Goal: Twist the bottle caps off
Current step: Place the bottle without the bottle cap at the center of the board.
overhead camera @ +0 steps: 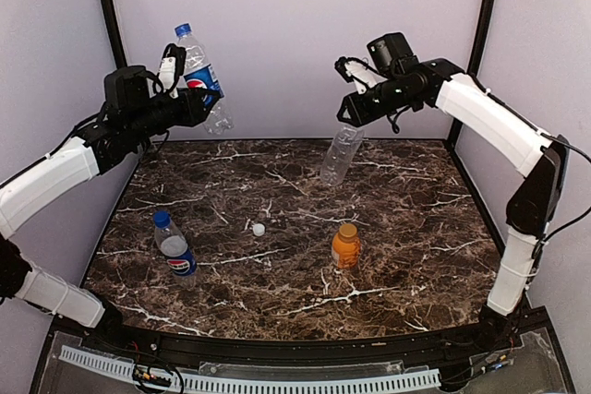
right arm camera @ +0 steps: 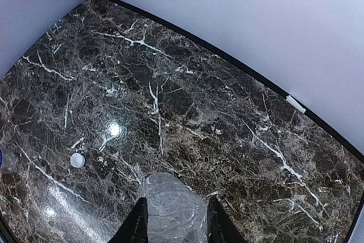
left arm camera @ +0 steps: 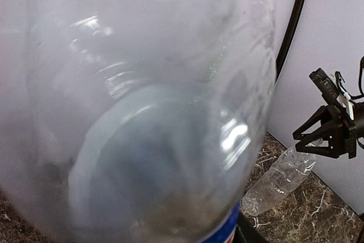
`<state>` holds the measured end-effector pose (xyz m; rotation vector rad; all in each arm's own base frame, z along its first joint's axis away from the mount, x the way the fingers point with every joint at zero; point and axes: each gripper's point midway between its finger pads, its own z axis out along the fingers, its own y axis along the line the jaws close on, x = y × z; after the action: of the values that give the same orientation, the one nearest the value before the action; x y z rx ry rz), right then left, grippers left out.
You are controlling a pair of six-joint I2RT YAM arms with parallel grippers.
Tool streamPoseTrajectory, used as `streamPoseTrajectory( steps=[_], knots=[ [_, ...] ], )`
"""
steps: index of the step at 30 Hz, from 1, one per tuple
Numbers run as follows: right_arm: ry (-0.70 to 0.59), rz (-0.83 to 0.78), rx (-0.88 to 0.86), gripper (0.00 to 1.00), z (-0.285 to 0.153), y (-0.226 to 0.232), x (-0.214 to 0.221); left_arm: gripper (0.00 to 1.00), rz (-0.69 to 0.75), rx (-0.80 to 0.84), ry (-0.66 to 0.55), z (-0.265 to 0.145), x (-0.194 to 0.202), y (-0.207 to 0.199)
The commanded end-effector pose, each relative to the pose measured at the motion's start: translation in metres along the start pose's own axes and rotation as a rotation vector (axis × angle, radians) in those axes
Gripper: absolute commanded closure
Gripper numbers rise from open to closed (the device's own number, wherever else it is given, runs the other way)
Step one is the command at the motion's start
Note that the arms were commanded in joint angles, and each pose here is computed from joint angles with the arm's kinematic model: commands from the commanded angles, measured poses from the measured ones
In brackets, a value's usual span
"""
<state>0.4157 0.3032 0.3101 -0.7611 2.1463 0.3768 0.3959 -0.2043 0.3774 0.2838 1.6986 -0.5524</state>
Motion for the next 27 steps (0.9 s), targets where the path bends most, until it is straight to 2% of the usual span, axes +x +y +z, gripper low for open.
streamPoseTrajectory(
  steps=[1,9,16,27],
  knots=[
    [0.13,-0.058,0.018,1.0,0.007,0.011,0.025,0.54,0.05,-0.014,0.022,-0.014,0.01,-0.011],
    [0.222,-0.065,0.016,1.0,0.027,0.018,0.048,0.55,0.041,0.015,0.03,-0.025,0.018,-0.036],
    [0.28,-0.078,-0.011,1.0,0.046,0.03,0.065,0.55,0.045,0.012,0.037,-0.029,0.023,-0.038],
    [0.296,-0.077,-0.002,1.0,0.061,0.042,0.084,0.55,0.049,0.013,0.036,-0.028,0.025,-0.038]
  ],
)
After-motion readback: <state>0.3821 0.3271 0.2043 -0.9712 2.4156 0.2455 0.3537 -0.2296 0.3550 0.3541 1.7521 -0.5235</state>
